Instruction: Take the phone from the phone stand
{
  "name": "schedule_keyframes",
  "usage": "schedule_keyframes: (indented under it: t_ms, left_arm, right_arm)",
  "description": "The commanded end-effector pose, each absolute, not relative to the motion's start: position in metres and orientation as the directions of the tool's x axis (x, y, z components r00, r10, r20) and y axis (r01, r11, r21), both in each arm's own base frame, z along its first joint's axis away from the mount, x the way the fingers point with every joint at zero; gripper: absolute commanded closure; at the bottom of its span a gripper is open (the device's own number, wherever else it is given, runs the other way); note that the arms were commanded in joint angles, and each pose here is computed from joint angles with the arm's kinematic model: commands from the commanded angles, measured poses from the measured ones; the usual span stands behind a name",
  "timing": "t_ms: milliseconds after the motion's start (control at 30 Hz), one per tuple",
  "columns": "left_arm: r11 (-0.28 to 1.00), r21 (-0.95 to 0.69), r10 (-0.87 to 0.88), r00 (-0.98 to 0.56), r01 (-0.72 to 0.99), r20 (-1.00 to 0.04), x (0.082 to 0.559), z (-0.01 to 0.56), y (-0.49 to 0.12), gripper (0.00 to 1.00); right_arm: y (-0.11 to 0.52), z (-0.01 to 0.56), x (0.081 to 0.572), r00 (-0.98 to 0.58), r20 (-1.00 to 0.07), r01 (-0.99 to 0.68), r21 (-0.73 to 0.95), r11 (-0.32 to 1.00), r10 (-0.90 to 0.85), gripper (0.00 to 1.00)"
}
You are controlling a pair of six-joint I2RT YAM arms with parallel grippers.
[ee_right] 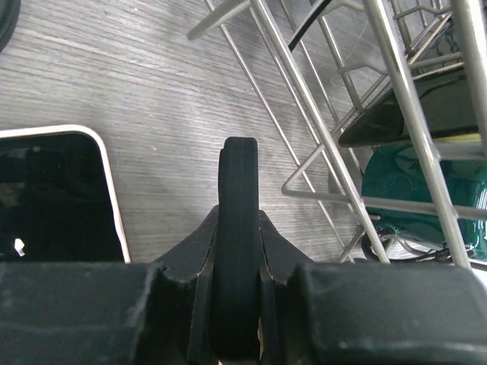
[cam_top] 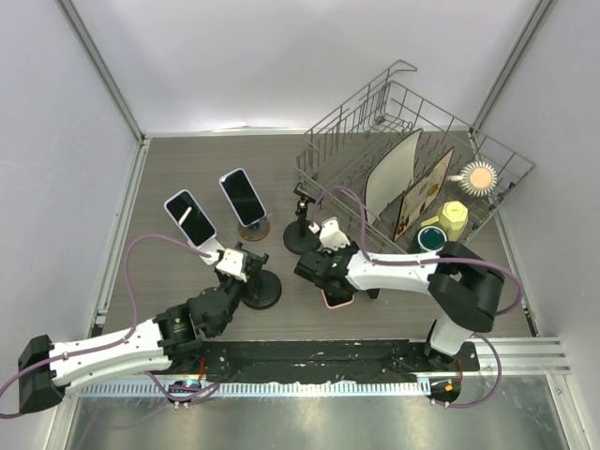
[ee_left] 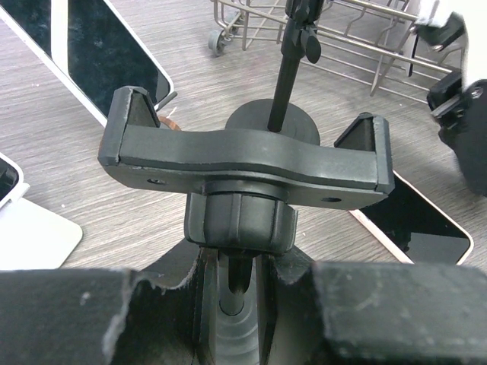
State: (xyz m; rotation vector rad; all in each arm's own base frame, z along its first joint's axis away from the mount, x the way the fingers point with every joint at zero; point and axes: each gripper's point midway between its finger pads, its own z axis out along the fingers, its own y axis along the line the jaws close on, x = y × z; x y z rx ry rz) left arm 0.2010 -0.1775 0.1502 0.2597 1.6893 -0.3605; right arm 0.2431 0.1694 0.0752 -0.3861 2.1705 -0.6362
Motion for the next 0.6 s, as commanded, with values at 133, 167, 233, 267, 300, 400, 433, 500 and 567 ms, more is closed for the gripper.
schedule_keyframes:
  t_ms: [133, 167, 233, 267, 300, 400, 433, 500, 567]
  left_arm:
    - [0.927, -0.135, -0.095, -0.130, 0.349, -0.987, 0.204, 0.171, -0.176, 1.00]
    - [0.927, -0.136, -0.095, -0.130, 0.350, -0.987, 0.204, 0.171, -0.176, 1.00]
    - [0.927, -0.134, -0.094, -0.131, 0.350, -0.987, 0.204, 0.170, -0.176, 1.00]
    - [0.926, -0.135, -0.094, -0.131, 0.353, -0.987, 0.203, 0.170, -0.176, 1.00]
    - [0.926, -0.131, -0.089, -0.133, 0.353, -0.987, 0.203, 0.169, -0.176, 1.00]
    - [0.927, -0.130, -0.088, -0.133, 0.353, -0.987, 0.203, 0.169, -0.176, 1.00]
    - [0.927, -0.131, -0.089, -0.132, 0.352, -0.987, 0.203, 0.169, -0.176, 1.00]
    - [0.926, -0.133, -0.091, -0.133, 0.353, -0.987, 0.203, 0.169, -0.176, 1.00]
    - [0.926, -0.132, -0.089, -0.133, 0.354, -0.987, 0.203, 0.168, -0.177, 1.00]
  right_arm:
    - [0.170, 0.060, 0.256, -0.640, -0.589, 0.014, -0.652, 0.758, -0.494, 0.92]
    - [0.173, 0.060, 0.257, -0.641, -0.591, 0.013, -0.645, 0.764, -0.489, 0.89]
    - [0.177, 0.060, 0.257, -0.644, -0.598, 0.002, -0.626, 0.779, -0.478, 0.81]
    - [0.180, 0.057, 0.255, -0.652, -0.595, -0.015, -0.610, 0.792, -0.471, 0.78]
    - [0.184, 0.056, 0.256, -0.648, -0.611, -0.016, -0.585, 0.811, -0.454, 0.71]
    - [0.190, 0.055, 0.253, -0.651, -0.624, -0.049, -0.532, 0.845, -0.431, 0.60]
    - [0.190, 0.054, 0.252, -0.654, -0.623, -0.058, -0.525, 0.849, -0.429, 0.56]
    - [0.196, 0.054, 0.251, -0.657, -0.633, -0.080, -0.480, 0.873, -0.409, 0.48]
    - [0.196, 0.053, 0.250, -0.663, -0.635, -0.088, -0.461, 0.883, -0.398, 0.43]
